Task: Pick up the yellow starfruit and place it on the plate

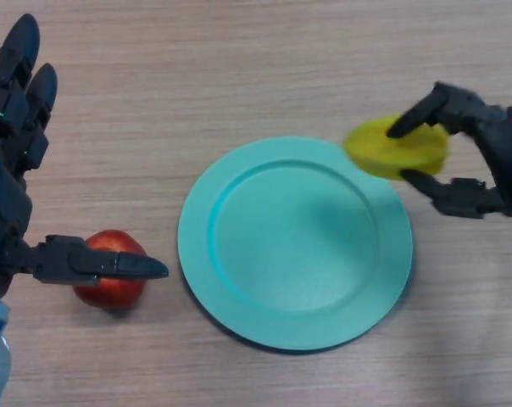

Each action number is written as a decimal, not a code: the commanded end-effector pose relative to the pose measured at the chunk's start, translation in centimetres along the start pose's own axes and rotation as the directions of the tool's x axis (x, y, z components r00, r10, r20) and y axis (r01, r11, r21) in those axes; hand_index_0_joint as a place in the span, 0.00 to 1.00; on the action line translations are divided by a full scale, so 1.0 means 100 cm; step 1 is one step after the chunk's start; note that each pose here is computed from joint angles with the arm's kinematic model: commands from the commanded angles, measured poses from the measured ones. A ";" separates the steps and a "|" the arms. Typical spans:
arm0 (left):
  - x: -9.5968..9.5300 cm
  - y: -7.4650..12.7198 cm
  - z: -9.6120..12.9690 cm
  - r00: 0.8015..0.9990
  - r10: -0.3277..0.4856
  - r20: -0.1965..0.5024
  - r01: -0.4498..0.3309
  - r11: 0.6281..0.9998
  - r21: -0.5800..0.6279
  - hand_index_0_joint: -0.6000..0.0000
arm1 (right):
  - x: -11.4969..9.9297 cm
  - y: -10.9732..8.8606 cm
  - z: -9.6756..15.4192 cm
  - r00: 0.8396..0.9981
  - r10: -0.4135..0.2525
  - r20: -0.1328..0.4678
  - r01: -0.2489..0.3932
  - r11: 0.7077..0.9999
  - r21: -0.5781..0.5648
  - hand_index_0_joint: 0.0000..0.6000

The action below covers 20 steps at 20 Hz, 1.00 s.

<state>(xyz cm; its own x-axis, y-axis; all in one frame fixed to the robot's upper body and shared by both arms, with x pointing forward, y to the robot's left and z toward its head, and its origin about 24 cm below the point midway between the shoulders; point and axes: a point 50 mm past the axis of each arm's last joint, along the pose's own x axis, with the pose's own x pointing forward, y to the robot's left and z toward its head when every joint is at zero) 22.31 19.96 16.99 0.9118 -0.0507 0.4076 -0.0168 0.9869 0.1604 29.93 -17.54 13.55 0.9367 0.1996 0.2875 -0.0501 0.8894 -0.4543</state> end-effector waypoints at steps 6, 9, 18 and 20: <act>0.003 0.007 0.031 0.981 0.011 0.193 -0.013 1.000 0.010 1.00 | -0.004 0.021 0.041 0.990 -0.003 0.142 -0.022 0.985 0.171 1.00; 0.003 0.006 0.030 0.981 0.009 0.194 -0.010 1.000 0.008 1.00 | -0.008 0.037 0.036 0.990 0.013 0.143 -0.040 0.982 0.186 1.00; 0.007 0.003 0.030 0.982 0.009 0.187 -0.012 1.000 0.014 1.00 | -0.028 0.065 0.006 0.994 0.110 -0.001 -0.103 0.933 0.346 1.00; 0.007 0.002 0.030 0.983 0.006 0.185 -0.009 1.000 0.017 1.00 | -0.031 0.070 0.001 0.985 0.163 -0.047 -0.140 0.938 0.316 1.00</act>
<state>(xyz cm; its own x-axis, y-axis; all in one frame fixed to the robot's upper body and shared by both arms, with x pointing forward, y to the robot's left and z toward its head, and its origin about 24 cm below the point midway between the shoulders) 22.65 19.36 17.40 0.9032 -0.0749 0.4226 0.0072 0.9872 0.1595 26.48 -12.39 6.41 0.9575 0.2877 -0.0186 -0.2855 0.9372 -0.2002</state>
